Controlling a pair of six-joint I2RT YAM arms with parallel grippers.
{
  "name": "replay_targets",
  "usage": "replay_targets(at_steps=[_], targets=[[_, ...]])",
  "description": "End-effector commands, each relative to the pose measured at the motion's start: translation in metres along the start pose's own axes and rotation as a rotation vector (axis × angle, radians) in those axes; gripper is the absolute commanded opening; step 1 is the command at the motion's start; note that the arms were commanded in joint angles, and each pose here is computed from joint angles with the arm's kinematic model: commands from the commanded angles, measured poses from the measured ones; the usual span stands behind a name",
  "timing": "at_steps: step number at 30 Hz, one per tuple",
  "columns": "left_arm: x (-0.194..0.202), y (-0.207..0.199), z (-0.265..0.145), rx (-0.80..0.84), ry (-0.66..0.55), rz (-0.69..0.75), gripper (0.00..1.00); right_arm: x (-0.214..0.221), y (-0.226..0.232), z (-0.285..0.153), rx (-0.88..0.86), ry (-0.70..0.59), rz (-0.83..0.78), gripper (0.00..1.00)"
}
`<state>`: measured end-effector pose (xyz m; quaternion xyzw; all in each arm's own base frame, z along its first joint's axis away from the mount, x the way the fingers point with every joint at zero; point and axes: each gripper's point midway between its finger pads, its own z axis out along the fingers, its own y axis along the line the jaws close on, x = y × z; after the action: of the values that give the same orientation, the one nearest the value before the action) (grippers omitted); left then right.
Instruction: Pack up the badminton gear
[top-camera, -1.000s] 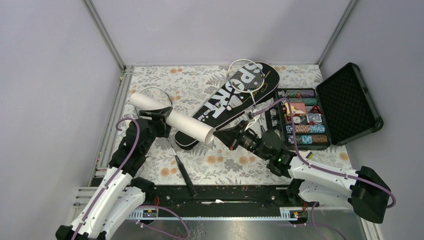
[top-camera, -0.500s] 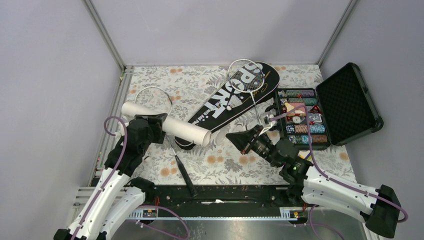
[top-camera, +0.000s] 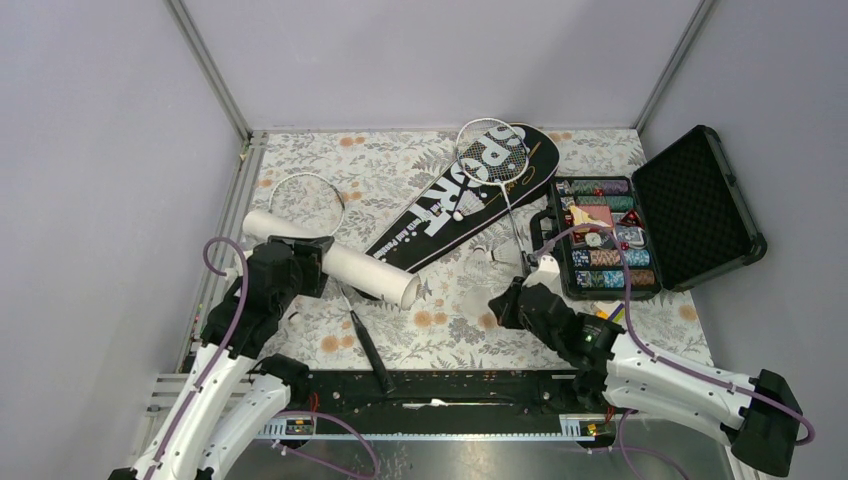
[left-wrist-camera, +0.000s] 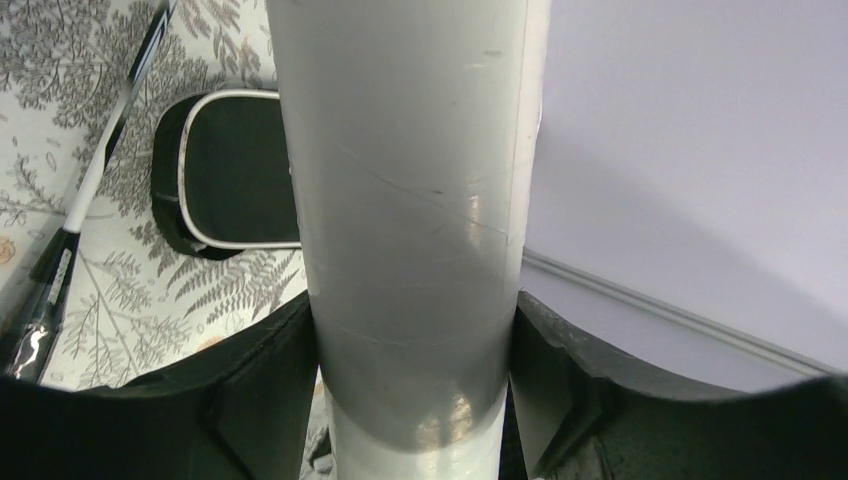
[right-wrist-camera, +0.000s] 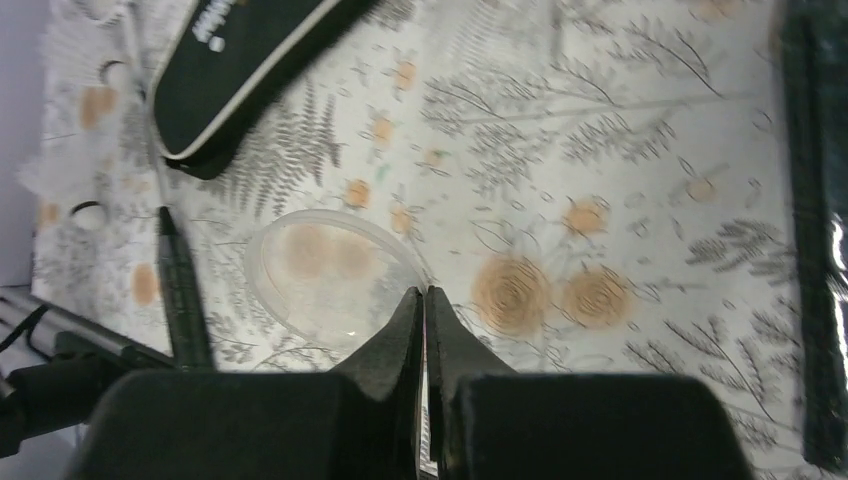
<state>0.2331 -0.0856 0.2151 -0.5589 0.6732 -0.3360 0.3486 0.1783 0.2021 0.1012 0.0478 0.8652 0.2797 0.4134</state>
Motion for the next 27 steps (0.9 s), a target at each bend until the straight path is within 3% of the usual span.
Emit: replay_targets(at_steps=[1,11,15,22,27], targets=[[0.009,-0.025,-0.023,0.076,0.078,-0.01,0.33,0.019,-0.04,-0.001,0.179,0.038,0.059,0.0],[-0.008,-0.018,-0.038,0.092,0.006,-0.003,0.34,0.035,-0.076,-0.002,0.436,0.086,0.114,0.04],[-0.009,-0.019,-0.04,0.095,0.003,0.0,0.34,0.033,-0.079,-0.004,0.507,0.105,0.103,0.13],[-0.003,-0.016,-0.04,0.082,0.034,-0.004,0.34,0.012,-0.052,0.004,0.413,0.109,-0.057,0.33],[0.0,-0.015,-0.045,0.075,0.059,-0.006,0.35,-0.021,-0.029,0.013,0.282,-0.006,-0.235,0.4]])
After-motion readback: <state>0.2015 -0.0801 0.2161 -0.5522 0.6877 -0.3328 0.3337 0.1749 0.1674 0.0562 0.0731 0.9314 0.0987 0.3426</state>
